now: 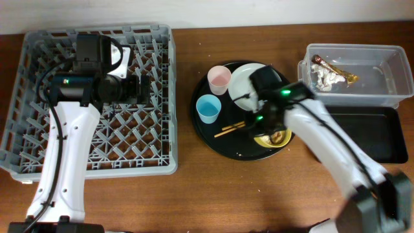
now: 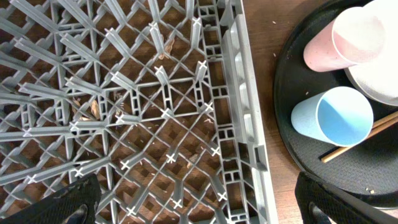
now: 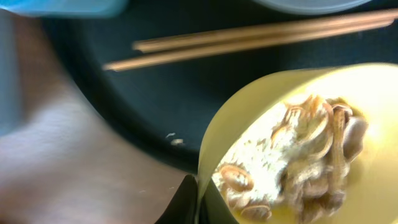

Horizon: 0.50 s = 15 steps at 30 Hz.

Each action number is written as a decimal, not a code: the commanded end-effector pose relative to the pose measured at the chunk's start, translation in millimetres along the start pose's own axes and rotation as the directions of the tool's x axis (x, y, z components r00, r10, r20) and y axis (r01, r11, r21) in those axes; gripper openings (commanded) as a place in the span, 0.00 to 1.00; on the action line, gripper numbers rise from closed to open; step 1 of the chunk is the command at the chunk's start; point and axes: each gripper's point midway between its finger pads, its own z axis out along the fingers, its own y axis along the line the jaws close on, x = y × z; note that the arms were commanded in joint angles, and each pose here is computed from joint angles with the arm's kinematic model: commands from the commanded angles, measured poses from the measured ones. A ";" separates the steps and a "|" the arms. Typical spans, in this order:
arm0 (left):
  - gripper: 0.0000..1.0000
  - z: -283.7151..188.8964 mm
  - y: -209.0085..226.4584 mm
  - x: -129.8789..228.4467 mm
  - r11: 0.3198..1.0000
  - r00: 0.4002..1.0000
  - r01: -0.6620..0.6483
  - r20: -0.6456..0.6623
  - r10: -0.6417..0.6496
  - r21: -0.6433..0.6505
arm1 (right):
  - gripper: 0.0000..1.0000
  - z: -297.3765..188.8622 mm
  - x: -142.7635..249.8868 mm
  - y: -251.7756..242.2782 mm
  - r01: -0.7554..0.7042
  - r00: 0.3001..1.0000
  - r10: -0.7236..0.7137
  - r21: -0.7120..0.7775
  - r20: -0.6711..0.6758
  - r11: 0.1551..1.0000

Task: Sort waste into correct bins and load items into the dishwasher rack
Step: 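Tip the yellow bowl over the black tray to dump the shells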

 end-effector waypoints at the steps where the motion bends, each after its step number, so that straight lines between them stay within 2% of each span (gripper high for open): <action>1: 0.99 -1.9 -0.1 -3.9 1.000 1.000 -0.009 0.011 0.009 0.008 | 0.04 -64.1 -2.2 -13.5 -0.044 0.991 0.064 -0.165 0.119 0.985; 4: 0.99 -1.9 -0.2 -3.9 1.000 1.000 -0.009 0.011 0.009 0.008 | 0.04 -90.1 12.6 -57.6 -0.077 0.979 0.128 -0.301 0.156 0.951; 7: 0.99 -1.9 -0.2 -3.9 1.000 1.000 -0.009 0.011 0.009 0.008 | 0.04 -90.1 23.9 -95.3 -0.117 0.943 0.255 -0.505 0.213 0.855; 11: 0.99 -1.9 -0.2 -3.9 1.000 1.000 -0.009 0.011 0.009 0.008 | 0.04 -75.6 37.2 -167.6 -0.249 0.809 0.529 -0.667 0.255 0.703; 15: 0.99 -1.9 -0.2 -3.9 1.000 1.000 -0.009 0.011 0.009 0.008 | 0.04 -52.9 26.7 -208.8 -0.245 0.715 0.654 -0.788 0.246 0.564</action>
